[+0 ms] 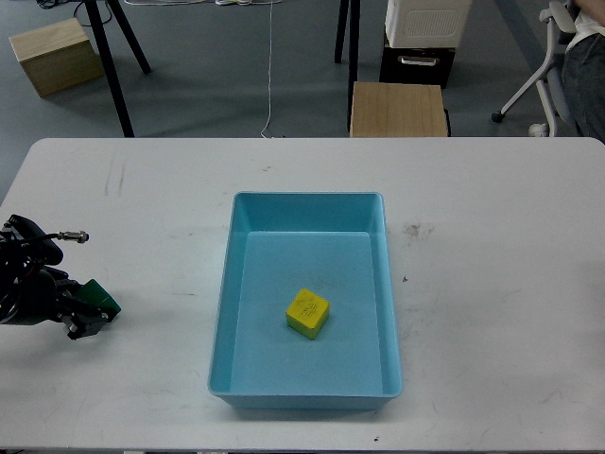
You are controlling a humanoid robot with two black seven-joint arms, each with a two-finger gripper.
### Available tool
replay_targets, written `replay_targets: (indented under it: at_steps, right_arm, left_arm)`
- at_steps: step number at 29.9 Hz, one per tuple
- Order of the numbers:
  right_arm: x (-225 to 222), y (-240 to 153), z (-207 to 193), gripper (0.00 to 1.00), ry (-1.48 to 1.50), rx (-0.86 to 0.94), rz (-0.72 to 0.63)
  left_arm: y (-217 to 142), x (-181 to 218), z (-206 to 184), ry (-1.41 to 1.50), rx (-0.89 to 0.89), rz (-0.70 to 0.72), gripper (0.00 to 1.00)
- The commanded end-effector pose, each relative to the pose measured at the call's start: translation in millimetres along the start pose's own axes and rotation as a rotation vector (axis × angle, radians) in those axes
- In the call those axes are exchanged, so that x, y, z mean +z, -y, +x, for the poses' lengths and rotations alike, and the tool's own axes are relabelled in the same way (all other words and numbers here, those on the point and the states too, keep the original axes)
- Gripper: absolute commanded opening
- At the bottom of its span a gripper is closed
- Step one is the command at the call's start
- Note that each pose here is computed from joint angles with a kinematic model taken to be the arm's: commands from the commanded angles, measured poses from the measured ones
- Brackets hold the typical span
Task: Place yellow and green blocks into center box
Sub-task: 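Lift the green cube with the left gripper over the tray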
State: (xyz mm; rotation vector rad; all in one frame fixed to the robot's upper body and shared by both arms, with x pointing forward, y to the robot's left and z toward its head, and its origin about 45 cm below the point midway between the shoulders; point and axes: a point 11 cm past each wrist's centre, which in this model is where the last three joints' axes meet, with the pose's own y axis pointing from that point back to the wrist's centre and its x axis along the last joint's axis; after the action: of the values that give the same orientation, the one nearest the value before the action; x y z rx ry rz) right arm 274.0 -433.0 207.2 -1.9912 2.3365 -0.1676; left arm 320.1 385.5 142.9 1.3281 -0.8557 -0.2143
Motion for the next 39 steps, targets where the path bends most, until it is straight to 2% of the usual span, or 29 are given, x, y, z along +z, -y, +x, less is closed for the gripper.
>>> replay_targets:
  at_steps: [1,5,10,15,20,24,31,35,39]
  right_arm:
    - [-0.1,0.0,0.1,0.97,0.000,0.000,0.000]
    - [0.3,-0.5,0.3,0.97,-0.001,0.000,-0.001]
    - [2.9,-3.4,1.0,0.97,-0.001,0.003,-0.010]
    - [4.0,-4.8,1.6,0.97,-0.002,0.004,-0.015]
    - [5.2,-6.3,2.1,0.97,-0.002,0.005,-0.019]
    - [6.3,-7.7,2.8,0.97,-0.004,0.007,-0.024]
    - [7.3,-8.7,2.7,0.97,-0.004,0.006,-0.027]
    - [7.1,-8.7,3.2,0.97,-0.004,0.008,-0.027]
    - [7.5,-9.6,3.9,0.97,-0.005,0.010,-0.029]
  left_arm:
    - [-3.0,-2.6,8.4,0.015,0.024,0.008,0.23]
    - [-14.5,-10.0,39.7,0.090,0.159,0.034,0.13]
    - [-62.5,-23.9,88.1,0.190,0.272,0.102,0.12]
    - [-95.5,-5.4,143.7,0.304,0.365,0.101,0.12]
    - [-105.1,46.8,176.9,0.431,0.382,0.010,0.12]
    - [-95.4,107.1,192.4,0.521,0.329,-0.114,0.13]
    - [-69.1,205.6,231.9,0.723,0.354,-0.313,0.14]
    - [-40.5,227.1,232.0,0.775,0.274,-0.350,0.15]
    - [-10.0,215.4,237.9,0.726,0.218,-0.313,0.17]
